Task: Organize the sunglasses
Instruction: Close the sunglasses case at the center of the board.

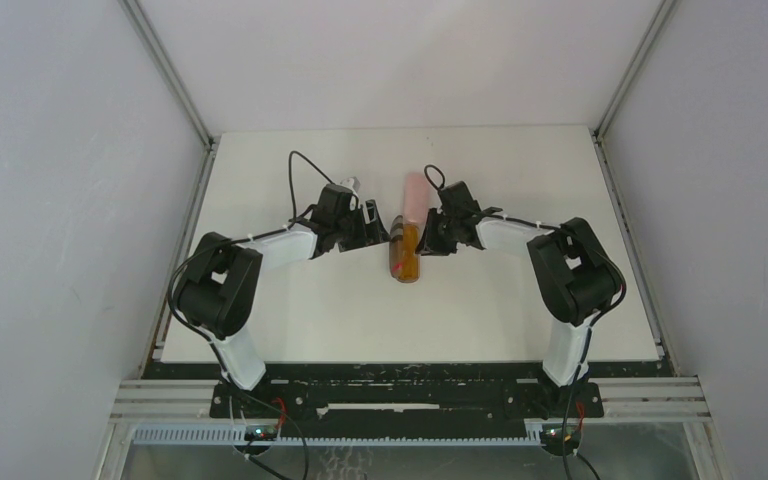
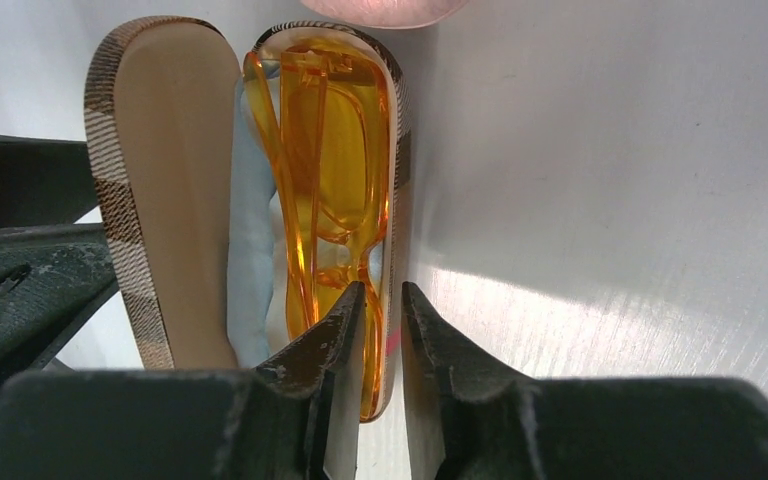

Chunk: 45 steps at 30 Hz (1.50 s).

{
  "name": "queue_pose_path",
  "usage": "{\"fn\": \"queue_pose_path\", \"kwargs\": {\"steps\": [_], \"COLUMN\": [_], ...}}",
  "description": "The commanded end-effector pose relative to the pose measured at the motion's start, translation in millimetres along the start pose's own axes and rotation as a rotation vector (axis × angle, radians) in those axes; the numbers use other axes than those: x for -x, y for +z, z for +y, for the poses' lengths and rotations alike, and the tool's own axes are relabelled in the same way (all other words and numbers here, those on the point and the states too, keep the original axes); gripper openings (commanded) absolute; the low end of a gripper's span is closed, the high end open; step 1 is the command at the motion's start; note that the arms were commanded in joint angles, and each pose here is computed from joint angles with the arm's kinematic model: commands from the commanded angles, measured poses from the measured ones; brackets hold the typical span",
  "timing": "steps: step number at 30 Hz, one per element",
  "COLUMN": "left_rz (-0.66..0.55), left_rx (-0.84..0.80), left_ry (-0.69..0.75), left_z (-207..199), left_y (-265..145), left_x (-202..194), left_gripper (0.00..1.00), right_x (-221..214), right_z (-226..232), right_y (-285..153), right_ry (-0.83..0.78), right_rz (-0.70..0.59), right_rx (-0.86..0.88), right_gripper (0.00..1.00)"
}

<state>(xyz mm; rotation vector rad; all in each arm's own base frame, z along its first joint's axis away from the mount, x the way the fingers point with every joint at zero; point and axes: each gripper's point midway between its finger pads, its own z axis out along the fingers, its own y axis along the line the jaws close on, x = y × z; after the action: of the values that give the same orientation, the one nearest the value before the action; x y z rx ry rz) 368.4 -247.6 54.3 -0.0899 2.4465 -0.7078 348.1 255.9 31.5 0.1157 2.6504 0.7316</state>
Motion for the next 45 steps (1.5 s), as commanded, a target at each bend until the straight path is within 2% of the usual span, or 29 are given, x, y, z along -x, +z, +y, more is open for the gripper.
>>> {"fn": "queue_pose_path", "kwargs": {"steps": [1, 14, 22, 26, 29, 33, 37, 45], "left_rz": [-0.029, -0.043, -0.176, -0.210, -0.165, -0.119, -0.112, -0.088], "left_rx": [-0.045, -0.038, 0.035, -0.050, -0.149, -0.198, -0.171, -0.135], "left_ry": [0.036, 0.039, 0.026, 0.016, 0.055, 0.120, 0.136, 0.143], "left_z": [-11.3, -10.0, -4.8, -24.5, -54.2, -78.9, -77.2, -69.7], "left_y": [-7.1, -11.5, -44.8, -57.9, -53.9, -45.4, -37.7, -25.3], "left_x": [6.5, 7.6, 31.7, 39.6, 25.2, 5.6, -1.5, -4.4], "left_gripper": [0.77, 0.78, 0.80, 0.82, 0.81, 0.77, 0.72, 0.51], "right_x": [13.1, 10.3, 10.3, 6.3, 5.9, 6.5, 7.8, 7.5], "right_z": [5.5, 1.0, 4.4, 2.3, 3.3, 4.2, 3.8, 2.6], "right_y": [2.7, 9.3, 5.8, 7.1, 7.3, 4.5, 1.7, 2.0], "right_ry": [-0.003, 0.000, -0.017, -0.021, -0.021, -0.027, -0.035, -0.035], "right_rz": [-0.044, -0.037, -0.046, -0.037, -0.036, -0.040, -0.046, -0.045], "right_rx": [0.032, 0.020, 0.014, -0.001, 0.001, 0.000, -0.005, -0.005], "right_gripper": [0.17, 0.03, 0.02, 0.01, 0.01, 0.01, 0.01, 0.01]}}
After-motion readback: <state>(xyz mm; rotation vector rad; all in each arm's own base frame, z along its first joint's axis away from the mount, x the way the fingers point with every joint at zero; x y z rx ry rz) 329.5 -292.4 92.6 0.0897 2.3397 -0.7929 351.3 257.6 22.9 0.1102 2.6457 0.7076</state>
